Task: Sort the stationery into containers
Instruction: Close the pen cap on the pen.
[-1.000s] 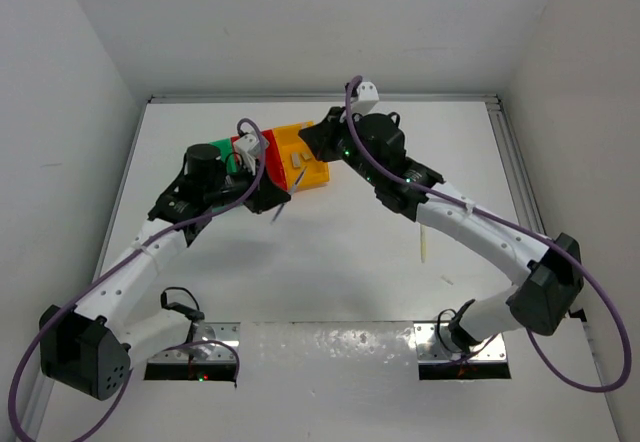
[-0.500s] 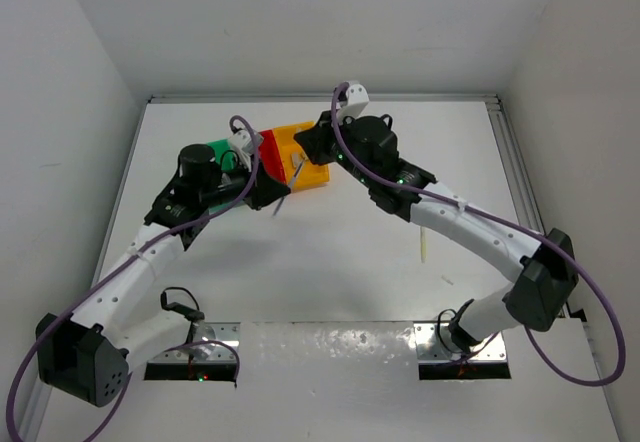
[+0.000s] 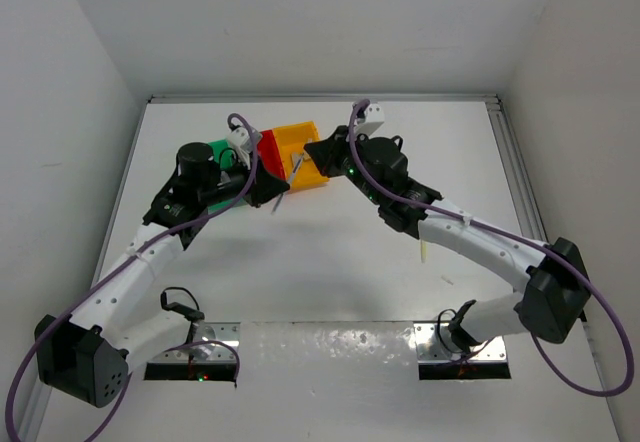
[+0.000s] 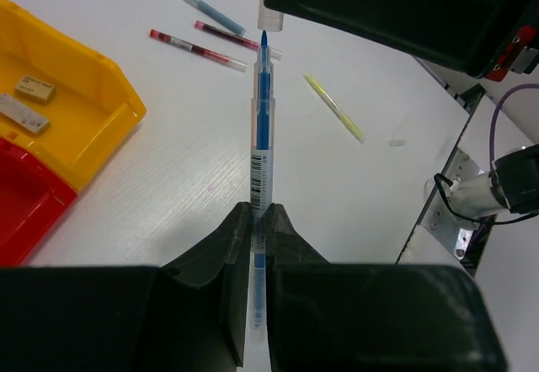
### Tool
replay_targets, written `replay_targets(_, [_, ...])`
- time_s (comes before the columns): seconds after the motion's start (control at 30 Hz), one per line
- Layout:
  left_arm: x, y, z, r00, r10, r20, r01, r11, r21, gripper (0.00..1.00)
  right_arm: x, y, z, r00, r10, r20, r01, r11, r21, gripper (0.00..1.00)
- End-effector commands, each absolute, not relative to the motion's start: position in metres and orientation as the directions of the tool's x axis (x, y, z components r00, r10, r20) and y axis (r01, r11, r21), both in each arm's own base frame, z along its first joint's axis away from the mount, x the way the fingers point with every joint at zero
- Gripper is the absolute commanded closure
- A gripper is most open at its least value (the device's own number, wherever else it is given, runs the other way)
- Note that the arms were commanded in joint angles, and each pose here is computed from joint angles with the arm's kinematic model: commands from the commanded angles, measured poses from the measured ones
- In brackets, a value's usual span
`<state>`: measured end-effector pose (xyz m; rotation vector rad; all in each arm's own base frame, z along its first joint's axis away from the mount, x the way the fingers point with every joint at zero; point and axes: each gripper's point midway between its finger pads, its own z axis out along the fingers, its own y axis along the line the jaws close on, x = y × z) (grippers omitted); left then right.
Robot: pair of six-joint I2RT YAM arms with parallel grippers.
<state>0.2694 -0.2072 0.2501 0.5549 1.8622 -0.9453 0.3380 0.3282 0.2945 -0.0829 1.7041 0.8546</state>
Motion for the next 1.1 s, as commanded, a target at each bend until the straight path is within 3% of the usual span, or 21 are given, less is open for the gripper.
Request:
replay_targets(0.0, [0.274, -0.211, 0.280, -0.369, -0.044, -0.928, 0.742, 0.588, -0.323, 1.00, 0.336, 0.321, 0.335, -0.254, 0.497, -0.830, -0.484, 0.677, 0.554, 1.00])
replay_targets(1.07, [0.276, -0.219, 0.289, -0.362, -0.068, -0.930, 0.734, 0.594, -0.330, 1.00, 0.344, 0.318, 0.315, -0.276, 0.519, -0.809, -0.440, 0.680, 0.587, 1.00])
